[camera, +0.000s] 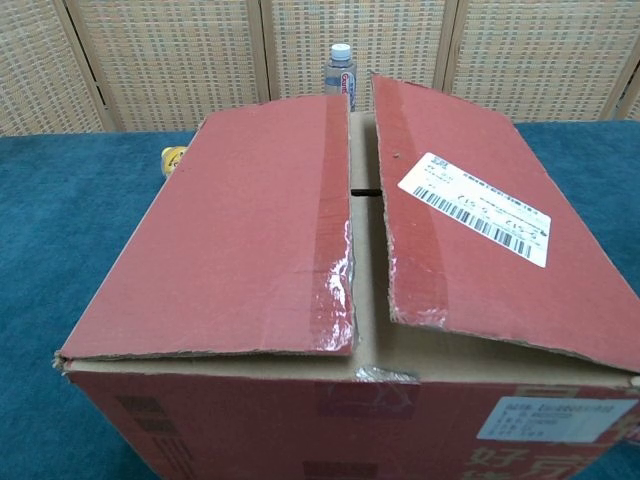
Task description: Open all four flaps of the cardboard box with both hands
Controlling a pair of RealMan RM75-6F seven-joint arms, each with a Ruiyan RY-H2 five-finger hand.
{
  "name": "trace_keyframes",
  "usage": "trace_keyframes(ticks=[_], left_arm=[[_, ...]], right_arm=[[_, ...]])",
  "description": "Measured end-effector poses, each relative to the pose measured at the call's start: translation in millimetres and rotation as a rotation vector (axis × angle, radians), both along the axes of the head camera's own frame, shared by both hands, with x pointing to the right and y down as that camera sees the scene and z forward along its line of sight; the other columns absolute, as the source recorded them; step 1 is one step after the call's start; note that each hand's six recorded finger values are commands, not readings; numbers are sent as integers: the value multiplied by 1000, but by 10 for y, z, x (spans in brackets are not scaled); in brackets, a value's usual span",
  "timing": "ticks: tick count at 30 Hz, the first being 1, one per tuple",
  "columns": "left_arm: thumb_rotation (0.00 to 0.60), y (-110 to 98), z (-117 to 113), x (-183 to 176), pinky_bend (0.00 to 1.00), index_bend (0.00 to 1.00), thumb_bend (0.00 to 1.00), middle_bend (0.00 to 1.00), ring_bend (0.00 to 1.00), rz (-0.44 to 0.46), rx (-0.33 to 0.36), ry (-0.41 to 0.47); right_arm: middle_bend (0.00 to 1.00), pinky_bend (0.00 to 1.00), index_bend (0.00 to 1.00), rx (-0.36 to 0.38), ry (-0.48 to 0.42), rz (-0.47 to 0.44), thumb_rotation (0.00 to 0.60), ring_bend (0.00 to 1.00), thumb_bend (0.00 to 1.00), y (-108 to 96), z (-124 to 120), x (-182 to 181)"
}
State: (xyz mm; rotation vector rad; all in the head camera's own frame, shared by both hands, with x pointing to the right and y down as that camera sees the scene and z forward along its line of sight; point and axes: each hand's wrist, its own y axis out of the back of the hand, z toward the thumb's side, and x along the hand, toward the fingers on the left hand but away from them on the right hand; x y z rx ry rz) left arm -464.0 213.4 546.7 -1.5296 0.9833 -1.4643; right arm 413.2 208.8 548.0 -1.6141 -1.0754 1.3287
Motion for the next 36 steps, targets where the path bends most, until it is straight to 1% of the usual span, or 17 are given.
trace_keyframes(ticks=[3, 7, 14, 22, 25, 29, 32, 36], left_arm=[[582, -26, -7, 30, 19, 163, 266, 44, 43, 15, -2, -2], [584, -37, -6, 45, 19, 186, 274, 44, 43, 26, -12, -6], [584, -57, 6, 59, 19, 198, 275, 44, 43, 34, -32, -16], [584, -83, 53, 105, 19, 199, 274, 44, 43, 44, -64, -25], [583, -87, 80, 116, 19, 201, 274, 44, 43, 43, -80, -29], [583, -98, 93, 111, 19, 203, 274, 44, 43, 39, -89, -35], [583, -95, 103, 101, 19, 207, 274, 44, 43, 37, -94, -38], [584, -90, 121, 92, 19, 208, 274, 44, 43, 35, -102, -40]], right_arm=[[173, 62, 155, 5, -50, -49, 600, 0, 1000, -117, -47, -115], [200, 62, 193, 4, -110, -119, 600, 0, 1000, -280, -106, -290], [249, 63, 253, -48, -233, -250, 600, 0, 1000, -525, -149, -684], [273, 62, 275, -101, -344, -430, 600, 2, 1000, -726, -181, -1243], [283, 62, 285, -119, -391, -500, 600, 7, 1000, -812, -214, -1509], [294, 62, 300, -166, -453, -591, 600, 8, 1000, -905, -258, -1878], [306, 62, 317, -187, -476, -644, 600, 11, 1000, -942, -291, -2081], [319, 62, 331, -205, -482, -699, 600, 14, 1000, -964, -306, -2276]])
